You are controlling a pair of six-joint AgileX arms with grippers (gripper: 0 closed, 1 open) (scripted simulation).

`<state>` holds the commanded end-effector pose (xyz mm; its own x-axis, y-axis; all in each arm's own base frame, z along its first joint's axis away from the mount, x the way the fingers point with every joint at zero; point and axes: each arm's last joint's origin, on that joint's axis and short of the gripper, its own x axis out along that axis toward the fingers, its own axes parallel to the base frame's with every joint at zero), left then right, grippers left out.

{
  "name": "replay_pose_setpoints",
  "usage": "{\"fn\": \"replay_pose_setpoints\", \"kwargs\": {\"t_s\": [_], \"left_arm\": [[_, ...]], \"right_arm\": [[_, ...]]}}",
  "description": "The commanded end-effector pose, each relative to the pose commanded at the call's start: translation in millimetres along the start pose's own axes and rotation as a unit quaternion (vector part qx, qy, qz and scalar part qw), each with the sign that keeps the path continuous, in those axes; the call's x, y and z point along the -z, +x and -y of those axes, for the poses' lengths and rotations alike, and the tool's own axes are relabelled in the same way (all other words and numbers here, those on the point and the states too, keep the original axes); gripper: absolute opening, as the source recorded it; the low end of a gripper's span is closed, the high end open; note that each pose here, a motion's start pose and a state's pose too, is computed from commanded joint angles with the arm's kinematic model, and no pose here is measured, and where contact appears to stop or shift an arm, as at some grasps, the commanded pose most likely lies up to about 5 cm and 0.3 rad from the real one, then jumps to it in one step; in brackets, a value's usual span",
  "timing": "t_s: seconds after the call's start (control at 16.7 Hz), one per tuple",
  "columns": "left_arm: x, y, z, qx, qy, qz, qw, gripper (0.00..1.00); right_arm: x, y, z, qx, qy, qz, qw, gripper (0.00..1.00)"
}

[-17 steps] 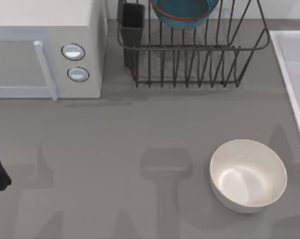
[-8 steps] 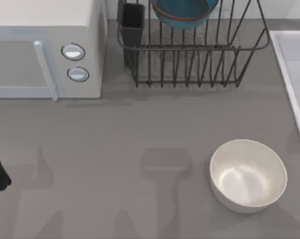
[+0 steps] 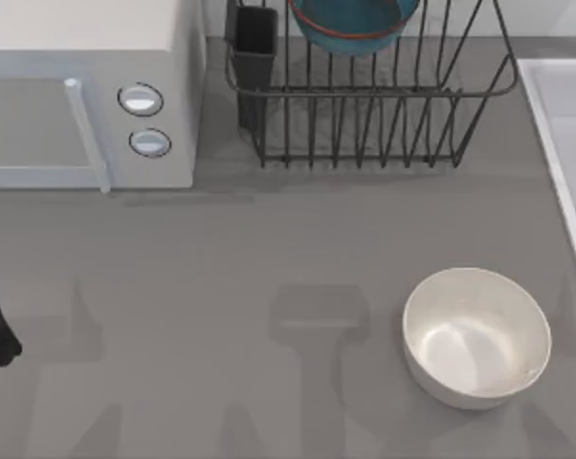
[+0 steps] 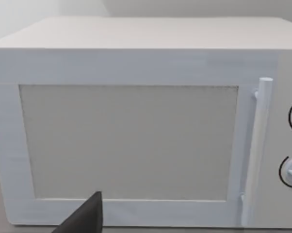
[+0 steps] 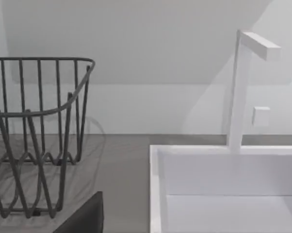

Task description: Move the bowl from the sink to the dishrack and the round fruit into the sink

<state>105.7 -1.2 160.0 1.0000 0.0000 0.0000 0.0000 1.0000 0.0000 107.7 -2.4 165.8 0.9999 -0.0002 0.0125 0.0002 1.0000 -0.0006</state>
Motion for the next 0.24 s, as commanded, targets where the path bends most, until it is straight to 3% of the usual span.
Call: {"fn": "replay_pose_setpoints", "kwargs": {"t_s": [0.24], "left_arm": [[0.0,0.0,0.0,0.0,0.0,0.0,1.0,1.0]], "right_arm": [[5.8,-2.1,-1.2,0.0,0.0,-0.006,1.0,1.0]]}}
